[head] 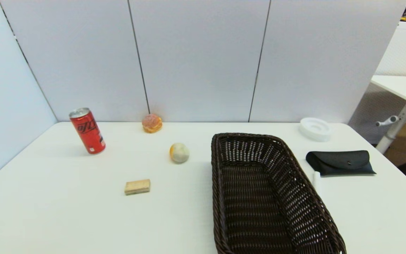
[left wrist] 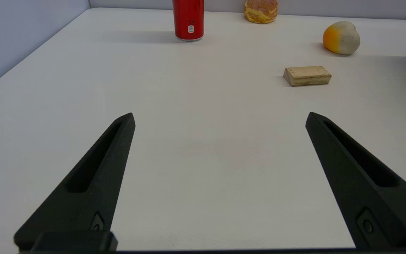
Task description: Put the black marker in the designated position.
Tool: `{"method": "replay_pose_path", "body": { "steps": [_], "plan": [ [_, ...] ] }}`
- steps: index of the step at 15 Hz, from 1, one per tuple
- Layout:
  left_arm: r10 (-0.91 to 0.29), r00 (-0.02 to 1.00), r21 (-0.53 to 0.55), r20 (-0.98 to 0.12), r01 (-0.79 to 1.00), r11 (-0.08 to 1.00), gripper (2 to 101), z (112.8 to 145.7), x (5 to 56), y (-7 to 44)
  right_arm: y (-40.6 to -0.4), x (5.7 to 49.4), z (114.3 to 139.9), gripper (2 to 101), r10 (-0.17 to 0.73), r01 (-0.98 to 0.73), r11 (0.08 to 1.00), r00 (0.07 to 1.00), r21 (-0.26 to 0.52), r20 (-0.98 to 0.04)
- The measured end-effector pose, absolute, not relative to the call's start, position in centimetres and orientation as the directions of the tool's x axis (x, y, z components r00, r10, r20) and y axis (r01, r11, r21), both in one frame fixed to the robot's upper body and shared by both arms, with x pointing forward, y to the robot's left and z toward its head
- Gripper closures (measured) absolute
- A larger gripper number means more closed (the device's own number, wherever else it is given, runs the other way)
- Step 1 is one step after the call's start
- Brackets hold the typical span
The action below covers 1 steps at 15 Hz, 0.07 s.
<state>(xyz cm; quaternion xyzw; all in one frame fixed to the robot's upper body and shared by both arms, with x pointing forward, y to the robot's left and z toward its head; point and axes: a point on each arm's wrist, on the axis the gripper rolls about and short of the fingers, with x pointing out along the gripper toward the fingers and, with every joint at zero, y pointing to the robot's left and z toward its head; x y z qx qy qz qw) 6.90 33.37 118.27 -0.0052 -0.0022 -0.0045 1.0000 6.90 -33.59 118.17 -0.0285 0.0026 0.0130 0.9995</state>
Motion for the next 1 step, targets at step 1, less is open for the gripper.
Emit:
{"method": "replay_pose_path", "body": {
  "steps": [1],
  "plan": [
    [-0.009,1.0,-0.01,0.004,0.009,1.0,5.4,118.27,6.9,33.37,-33.59,6.9,118.17,4.3,0.026,-0.026,0.998,1.0,-0.056,-0.006]
  ]
}}
